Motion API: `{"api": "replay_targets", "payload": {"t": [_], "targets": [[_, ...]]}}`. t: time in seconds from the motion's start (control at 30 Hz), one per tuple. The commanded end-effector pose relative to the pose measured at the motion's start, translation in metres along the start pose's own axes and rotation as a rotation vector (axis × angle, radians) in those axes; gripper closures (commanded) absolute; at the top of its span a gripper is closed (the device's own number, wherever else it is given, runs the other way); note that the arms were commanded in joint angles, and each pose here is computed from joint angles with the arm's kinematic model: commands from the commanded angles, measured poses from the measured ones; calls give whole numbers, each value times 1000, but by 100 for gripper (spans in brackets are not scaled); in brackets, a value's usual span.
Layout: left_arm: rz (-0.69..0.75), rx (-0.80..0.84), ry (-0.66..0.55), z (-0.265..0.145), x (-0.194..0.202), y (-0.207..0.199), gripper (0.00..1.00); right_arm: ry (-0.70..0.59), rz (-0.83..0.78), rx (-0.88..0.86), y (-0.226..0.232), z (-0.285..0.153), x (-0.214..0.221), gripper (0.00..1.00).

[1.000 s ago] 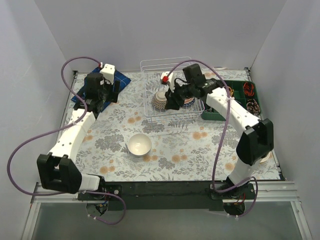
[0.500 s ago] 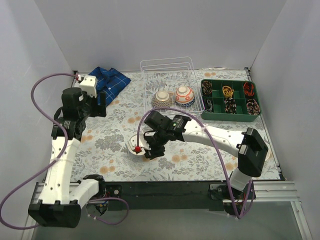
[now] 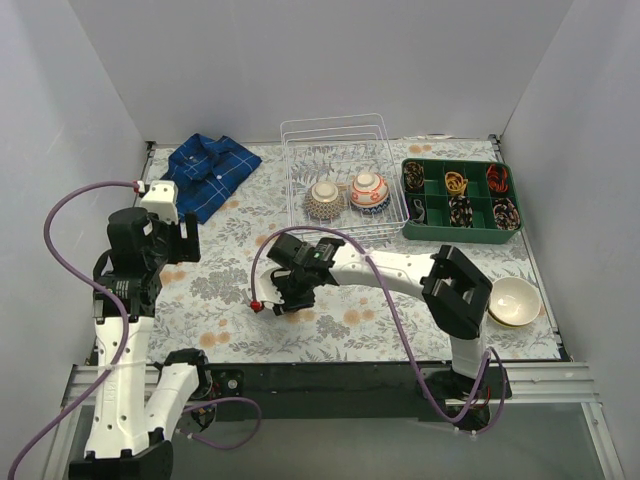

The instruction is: Load the bowls into the dish rack

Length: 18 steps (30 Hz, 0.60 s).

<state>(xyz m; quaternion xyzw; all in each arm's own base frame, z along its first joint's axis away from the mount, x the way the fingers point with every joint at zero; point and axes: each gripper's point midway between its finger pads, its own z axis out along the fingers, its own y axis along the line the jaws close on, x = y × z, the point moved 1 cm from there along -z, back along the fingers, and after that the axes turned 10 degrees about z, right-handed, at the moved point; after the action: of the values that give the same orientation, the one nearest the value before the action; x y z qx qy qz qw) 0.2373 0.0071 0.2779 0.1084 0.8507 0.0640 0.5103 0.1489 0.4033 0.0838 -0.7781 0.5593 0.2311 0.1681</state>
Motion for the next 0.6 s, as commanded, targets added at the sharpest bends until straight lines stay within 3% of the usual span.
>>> {"api": "replay_targets", "payload": {"t": [0.0,0.1,0.2,0.4,0.57], "targets": [[-5,3,3,-4,2,0,27,-52,-35,73,-21,-12,-31,76],[15,8,-17,-8,-4,0,28,-91,-32,73,-14,-34,-51,99],[34,3,-46,-13,-10,2,27,-103,10,27,7,-57,-66,99],[93,134,-185,-28,-44,-16,29,-291,151,-31,17,-126,-127,99],[166,314,-347,-28,-88,-40,33,-507,358,-27,-47,-189,-141,99]]}}
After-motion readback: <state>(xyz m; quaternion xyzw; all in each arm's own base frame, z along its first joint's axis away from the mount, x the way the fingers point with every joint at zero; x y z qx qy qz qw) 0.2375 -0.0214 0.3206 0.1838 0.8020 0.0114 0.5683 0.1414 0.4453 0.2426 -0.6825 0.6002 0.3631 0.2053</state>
